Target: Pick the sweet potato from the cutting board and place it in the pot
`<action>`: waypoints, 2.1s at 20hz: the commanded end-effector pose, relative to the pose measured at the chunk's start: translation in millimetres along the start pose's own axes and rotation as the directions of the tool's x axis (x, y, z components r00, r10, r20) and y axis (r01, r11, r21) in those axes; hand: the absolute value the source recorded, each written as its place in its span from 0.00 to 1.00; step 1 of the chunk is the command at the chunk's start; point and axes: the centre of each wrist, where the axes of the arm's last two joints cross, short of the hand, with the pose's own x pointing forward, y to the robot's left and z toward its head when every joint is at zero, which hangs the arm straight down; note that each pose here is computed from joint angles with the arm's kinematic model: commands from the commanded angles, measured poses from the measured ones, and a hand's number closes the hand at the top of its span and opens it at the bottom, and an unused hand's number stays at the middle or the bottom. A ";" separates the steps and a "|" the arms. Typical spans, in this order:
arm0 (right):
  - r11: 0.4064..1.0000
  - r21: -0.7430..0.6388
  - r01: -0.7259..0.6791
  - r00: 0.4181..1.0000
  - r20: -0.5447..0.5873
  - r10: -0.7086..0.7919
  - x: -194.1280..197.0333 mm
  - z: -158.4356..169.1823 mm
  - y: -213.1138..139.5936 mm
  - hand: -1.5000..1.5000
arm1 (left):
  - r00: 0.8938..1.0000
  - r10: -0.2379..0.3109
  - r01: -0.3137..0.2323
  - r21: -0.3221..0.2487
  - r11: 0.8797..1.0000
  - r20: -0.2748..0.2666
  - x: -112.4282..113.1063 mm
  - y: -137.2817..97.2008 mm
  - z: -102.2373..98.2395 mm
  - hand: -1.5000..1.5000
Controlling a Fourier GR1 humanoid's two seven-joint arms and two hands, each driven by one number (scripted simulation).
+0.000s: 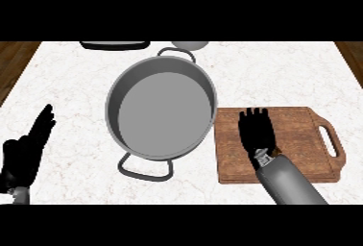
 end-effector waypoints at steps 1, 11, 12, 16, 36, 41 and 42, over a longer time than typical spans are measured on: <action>0.997 0.042 -0.070 0.997 0.048 0.068 -7.0 -7.2 17.6 1.00 | 1.000 0.005 -0.005 -0.005 1.000 0.001 -7.5 8.9 4.0 0.50; 0.998 -0.008 -0.069 0.993 0.094 0.070 -6.9 -15.4 27.7 1.00 | 1.000 -0.022 0.022 0.012 1.000 -0.007 -1.8 17.7 -18.9 0.50; 0.998 -0.022 -0.056 0.994 0.089 0.057 -22.8 -10.5 10.3 1.00 | 1.000 -0.008 0.008 0.000 1.000 0.007 18.3 11.2 1.1 0.50; 0.987 0.039 0.158 0.928 0.335 -0.161 80.5 51.2 -28.0 1.00 | 1.000 0.002 -0.002 -0.018 1.000 0.007 6.1 -3.1 -10.1 0.50; 0.609 -0.514 0.605 0.796 0.417 -0.438 118.4 174.1 -135.2 1.00 | 0.999 -0.015 0.017 -0.065 0.998 0.030 13.2 -19.3 -21.0 0.50; 0.513 -0.491 0.704 0.709 0.444 -0.548 114.6 169.8 -164.4 1.00 | 0.999 -0.013 0.016 -0.071 0.997 0.039 9.7 -13.0 -21.8 0.50; 0.486 -0.494 0.721 0.690 0.454 -0.563 109.5 168.1 -178.6 1.00 | 0.999 -0.019 0.022 -0.079 0.997 0.042 16.0 -12.3 -21.5 0.50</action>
